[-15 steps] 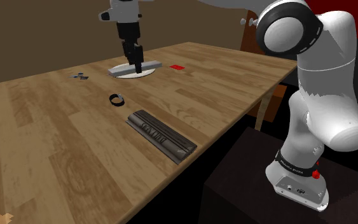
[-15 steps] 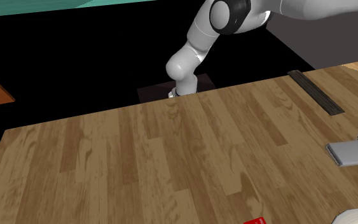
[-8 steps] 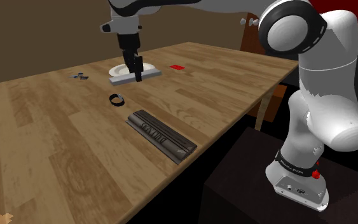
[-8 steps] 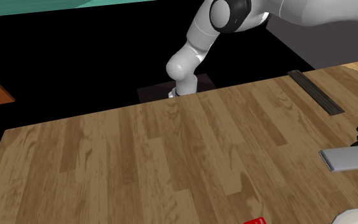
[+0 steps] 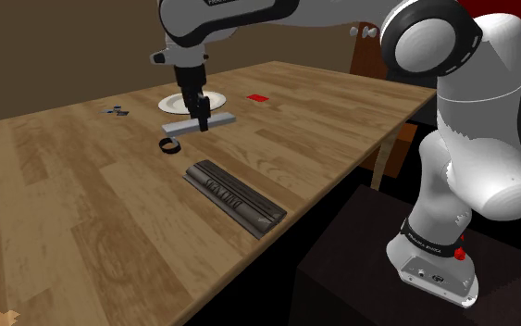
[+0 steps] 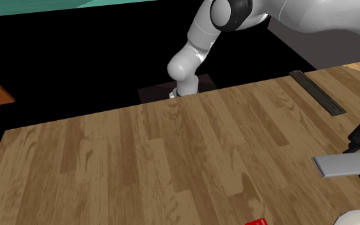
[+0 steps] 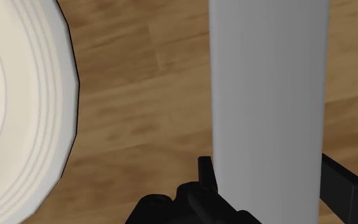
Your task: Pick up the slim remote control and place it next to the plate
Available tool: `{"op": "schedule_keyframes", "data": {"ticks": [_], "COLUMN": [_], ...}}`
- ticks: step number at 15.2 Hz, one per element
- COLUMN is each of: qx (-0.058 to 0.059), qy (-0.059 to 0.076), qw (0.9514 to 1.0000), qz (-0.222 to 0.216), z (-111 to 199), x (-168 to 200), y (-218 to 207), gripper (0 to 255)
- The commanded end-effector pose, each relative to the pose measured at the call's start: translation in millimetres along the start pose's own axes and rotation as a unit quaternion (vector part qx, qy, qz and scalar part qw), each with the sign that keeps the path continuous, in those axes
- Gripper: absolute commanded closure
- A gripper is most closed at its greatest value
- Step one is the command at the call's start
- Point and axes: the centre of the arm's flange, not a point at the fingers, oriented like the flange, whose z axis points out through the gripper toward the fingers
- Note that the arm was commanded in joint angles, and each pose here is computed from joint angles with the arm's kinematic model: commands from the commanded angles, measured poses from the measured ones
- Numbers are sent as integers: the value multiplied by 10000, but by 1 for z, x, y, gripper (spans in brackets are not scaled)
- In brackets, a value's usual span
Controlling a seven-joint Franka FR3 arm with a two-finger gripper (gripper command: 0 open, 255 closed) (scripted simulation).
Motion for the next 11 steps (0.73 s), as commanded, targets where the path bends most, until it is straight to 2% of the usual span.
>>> {"op": "schedule_keyframes", "data": {"ticks": [1,6,7,11], "qx": [6,6,6,6], "qy": [-2,-2,-1,-1], "qw": [10000,10000,10000,10000], "qz": [-6,-6,-6,-6], "z": [3,3,3,3], "x": [0,0,0,0], "y": [0,0,1,1], "gripper": [255,255,0,0]}}
